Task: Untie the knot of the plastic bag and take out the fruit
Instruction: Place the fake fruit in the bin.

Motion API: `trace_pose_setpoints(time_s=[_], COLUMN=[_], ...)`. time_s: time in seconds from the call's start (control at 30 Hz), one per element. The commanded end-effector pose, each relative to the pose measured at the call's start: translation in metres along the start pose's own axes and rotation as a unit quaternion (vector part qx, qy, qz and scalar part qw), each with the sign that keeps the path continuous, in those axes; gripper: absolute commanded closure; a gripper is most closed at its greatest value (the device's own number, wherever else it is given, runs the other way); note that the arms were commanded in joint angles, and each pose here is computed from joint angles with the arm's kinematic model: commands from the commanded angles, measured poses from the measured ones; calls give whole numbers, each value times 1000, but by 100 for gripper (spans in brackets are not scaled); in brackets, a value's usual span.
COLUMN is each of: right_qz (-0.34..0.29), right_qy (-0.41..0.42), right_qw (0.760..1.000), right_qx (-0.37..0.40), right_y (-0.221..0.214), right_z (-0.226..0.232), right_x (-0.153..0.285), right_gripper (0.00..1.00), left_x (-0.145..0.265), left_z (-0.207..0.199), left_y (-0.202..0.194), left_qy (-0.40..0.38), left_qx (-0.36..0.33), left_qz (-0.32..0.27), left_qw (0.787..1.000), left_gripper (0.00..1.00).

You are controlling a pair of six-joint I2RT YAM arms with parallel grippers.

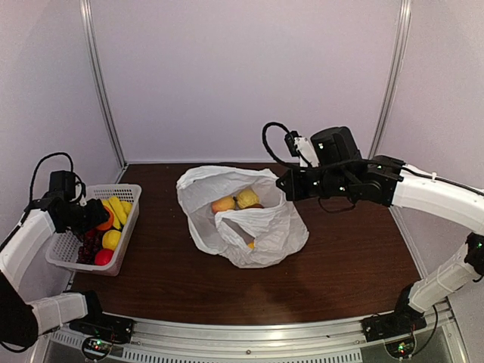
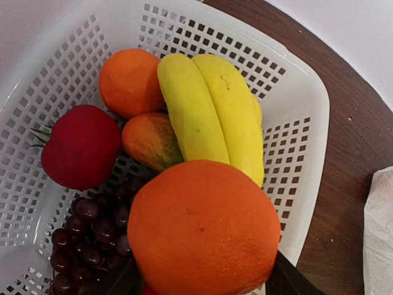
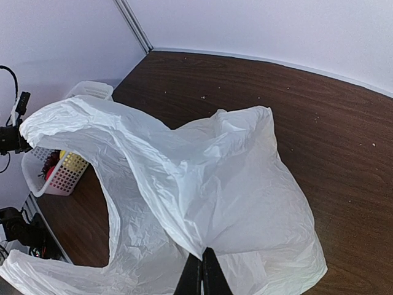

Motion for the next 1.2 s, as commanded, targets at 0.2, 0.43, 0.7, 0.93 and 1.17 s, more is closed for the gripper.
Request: trace_pose_setpoints(time_s=[0.2, 0.43, 0.7, 0.93, 1.17], right_qz=[-13, -13, -15, -15, -14], right_qy=[2, 2, 3, -4, 9], right_qw=[1000, 1000, 1000, 1000, 1000], right_qx=[1, 6, 1, 4, 7], right_y=[-2, 3, 6, 6, 5], right_z=[-2, -1, 1, -1, 1], right_x=[7, 6, 7, 14, 14], right_gripper=[100, 100, 100, 100, 100], left_x=[-12, -10, -8, 2, 38], left_z=[13, 14, 13, 10, -18], left_y=[9, 9, 9, 12, 24], left_qy=[77, 79, 73, 64, -55], left_qx=[12, 15, 14, 9, -55], left_qz=[-28, -34, -36, -48, -58], left_qw=[997, 996, 997, 997, 995], left_gripper=[47, 14, 2, 3, 4])
Point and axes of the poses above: each gripper's point midway between its finger pads, its own x axis back along the fingers, its own z axis along the line the jaws close on, y = z × x, the point moved 9 cm from there along x, back along the fingers, and after that the axes turned 3 degrees about x, right-handed, at the moved point
